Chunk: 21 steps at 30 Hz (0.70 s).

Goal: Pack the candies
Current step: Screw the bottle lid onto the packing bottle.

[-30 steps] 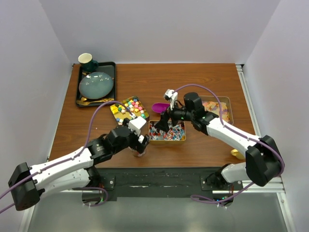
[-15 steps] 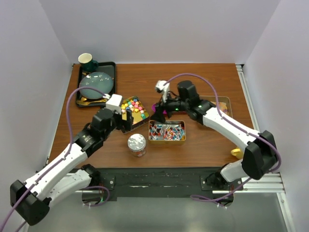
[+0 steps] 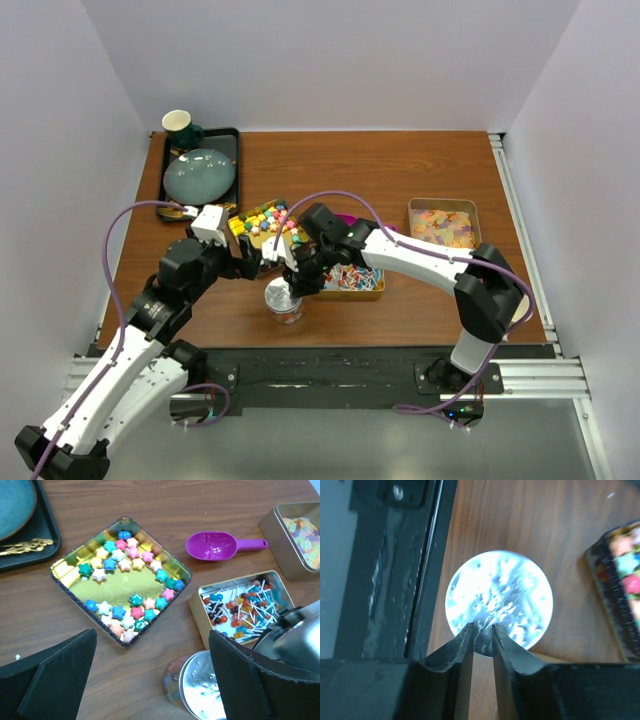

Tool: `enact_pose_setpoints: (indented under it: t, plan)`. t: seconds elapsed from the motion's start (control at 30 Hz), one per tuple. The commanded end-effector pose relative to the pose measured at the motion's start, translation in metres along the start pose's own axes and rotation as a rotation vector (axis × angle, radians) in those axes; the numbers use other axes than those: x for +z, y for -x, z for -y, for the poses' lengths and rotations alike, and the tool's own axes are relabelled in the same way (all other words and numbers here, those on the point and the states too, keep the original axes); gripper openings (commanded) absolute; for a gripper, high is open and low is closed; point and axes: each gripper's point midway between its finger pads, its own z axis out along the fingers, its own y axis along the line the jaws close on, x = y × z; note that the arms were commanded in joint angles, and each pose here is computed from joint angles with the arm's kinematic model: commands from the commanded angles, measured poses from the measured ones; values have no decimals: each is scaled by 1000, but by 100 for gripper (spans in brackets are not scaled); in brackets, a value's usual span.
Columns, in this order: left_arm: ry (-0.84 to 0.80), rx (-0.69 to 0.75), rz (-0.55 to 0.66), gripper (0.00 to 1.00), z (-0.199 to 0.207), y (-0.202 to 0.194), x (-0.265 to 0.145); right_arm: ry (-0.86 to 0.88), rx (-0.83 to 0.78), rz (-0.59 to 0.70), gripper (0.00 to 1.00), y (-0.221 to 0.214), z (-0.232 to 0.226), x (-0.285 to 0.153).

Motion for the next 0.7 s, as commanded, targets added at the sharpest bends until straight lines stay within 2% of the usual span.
enact_pose_setpoints:
  t: [0.0, 0.03, 0.13, 0.2, 0.27, 0.3, 0.37, 0.4, 0.53, 0.57, 0.67]
  plan:
    - [-140, 12, -12, 100, 19, -17, -5, 6, -59, -112, 21, -24, -1, 2]
    - [-181, -1, 40, 100, 25, -10, -11, -5, -73, -161, 20, -38, 0, 3]
    - [-238, -13, -8, 100, 33, -34, -9, 17, -51, -224, 16, -56, -3, 2]
    - [-278, -7, -25, 100, 41, -41, -6, 9, -41, -200, 15, -50, -4, -5]
    - [-332, 14, -64, 100, 54, -57, -5, 1, -24, -125, 15, -29, 1, -18]
    - [-304, 24, -52, 100, 53, -58, -3, -15, 20, -64, 15, -12, 2, -32]
    - [-341, 91, -79, 100, 70, -75, -2, -88, 75, 62, 16, 20, 28, -64]
    - [-281, 103, -50, 100, 64, -73, 5, -128, 113, 102, 20, 33, 34, -80]
    - [-310, 144, -60, 100, 74, -98, 13, -303, 132, 169, 43, 54, 68, -136]
    - [-336, 159, -65, 100, 80, -102, 11, -333, 135, 167, 53, 53, 72, -141]
    - [-359, 150, -96, 100, 89, -113, 9, -409, 133, 169, 61, 47, 78, -154]
